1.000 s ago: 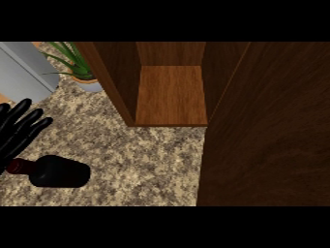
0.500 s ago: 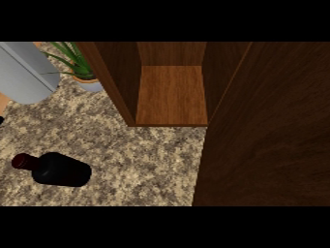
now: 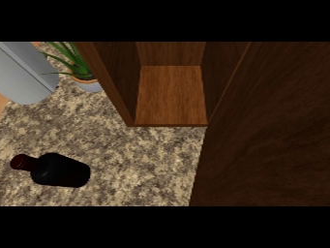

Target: Pick up the wine, place it into the cabinet and close the cabinet

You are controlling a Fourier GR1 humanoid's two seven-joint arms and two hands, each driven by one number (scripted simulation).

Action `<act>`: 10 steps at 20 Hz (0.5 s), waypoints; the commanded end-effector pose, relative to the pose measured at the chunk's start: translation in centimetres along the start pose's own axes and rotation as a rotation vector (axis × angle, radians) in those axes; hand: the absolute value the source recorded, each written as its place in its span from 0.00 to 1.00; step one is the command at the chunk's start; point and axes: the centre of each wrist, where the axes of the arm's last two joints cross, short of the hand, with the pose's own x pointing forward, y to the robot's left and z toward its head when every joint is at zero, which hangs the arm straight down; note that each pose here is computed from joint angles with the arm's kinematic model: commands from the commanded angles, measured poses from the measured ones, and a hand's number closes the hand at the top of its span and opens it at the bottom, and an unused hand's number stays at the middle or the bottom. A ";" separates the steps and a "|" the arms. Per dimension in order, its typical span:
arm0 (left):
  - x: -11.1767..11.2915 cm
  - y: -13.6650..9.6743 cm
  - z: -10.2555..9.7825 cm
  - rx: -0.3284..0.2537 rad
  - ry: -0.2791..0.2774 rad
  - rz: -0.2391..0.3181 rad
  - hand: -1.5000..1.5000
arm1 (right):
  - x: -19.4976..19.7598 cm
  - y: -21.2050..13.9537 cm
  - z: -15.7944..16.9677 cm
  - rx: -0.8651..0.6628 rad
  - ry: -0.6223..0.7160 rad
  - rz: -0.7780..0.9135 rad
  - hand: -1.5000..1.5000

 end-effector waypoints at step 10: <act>-2.8 0.8 -0.9 0.052 0.056 -0.003 0.00 | 3.3 0.6 1.9 -0.065 -0.072 0.064 0.00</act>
